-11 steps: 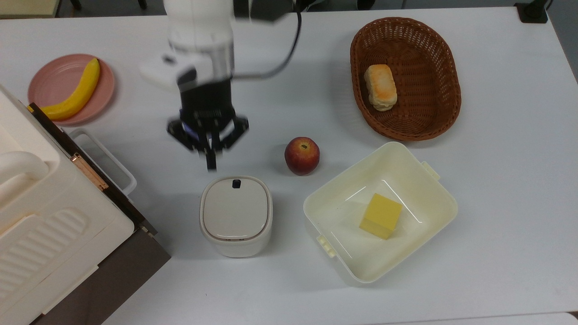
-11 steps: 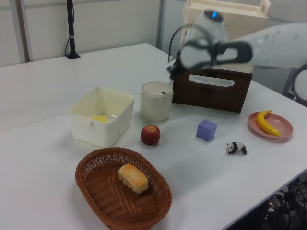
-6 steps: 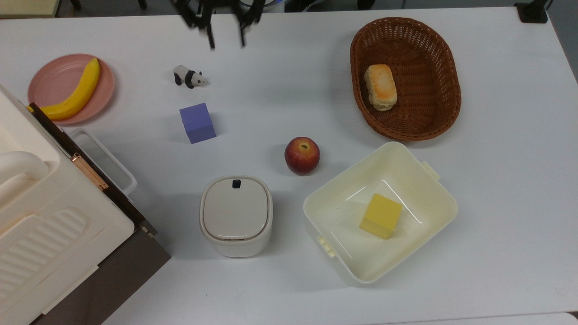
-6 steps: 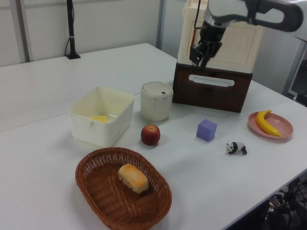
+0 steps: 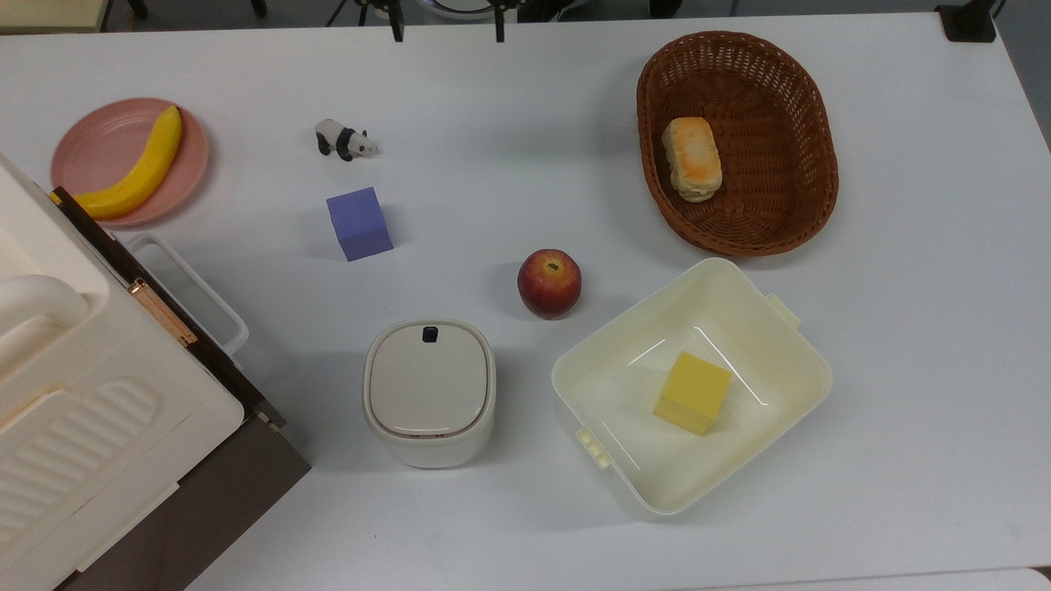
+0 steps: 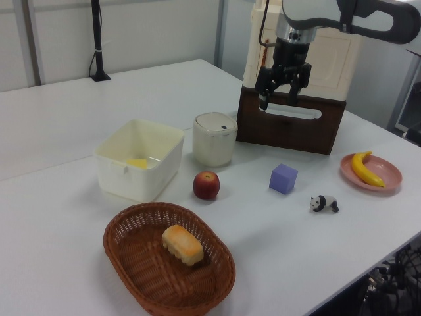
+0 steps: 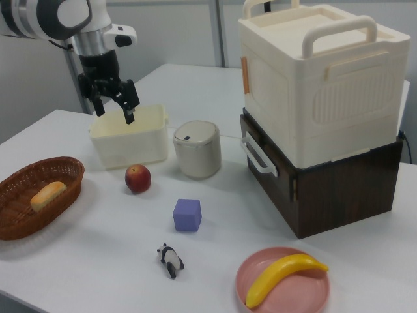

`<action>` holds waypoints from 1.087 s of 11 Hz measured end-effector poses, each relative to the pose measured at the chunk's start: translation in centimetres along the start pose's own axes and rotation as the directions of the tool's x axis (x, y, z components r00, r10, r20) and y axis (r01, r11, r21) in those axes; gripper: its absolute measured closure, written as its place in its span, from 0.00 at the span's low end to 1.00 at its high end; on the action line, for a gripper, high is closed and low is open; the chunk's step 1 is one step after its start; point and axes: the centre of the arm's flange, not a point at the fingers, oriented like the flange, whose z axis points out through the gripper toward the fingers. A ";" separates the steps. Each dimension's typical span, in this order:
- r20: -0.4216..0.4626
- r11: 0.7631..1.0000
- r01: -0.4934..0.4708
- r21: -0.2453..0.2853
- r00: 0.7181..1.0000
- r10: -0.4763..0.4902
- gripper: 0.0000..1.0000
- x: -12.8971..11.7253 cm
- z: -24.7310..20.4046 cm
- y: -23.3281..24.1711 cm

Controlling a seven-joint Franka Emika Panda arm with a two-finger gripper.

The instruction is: Close the trash can

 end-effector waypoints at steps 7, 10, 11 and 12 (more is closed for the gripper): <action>0.051 0.999 0.043 0.023 0.998 -0.044 0.00 -0.6 0.3 2.9; 0.055 0.999 0.047 0.023 0.997 -0.048 0.00 -0.7 0.3 2.6; 0.055 0.999 0.046 0.023 0.997 -0.047 0.00 -0.7 0.2 2.7; 0.055 0.999 0.045 0.023 0.997 -0.046 0.00 -0.7 0.2 2.7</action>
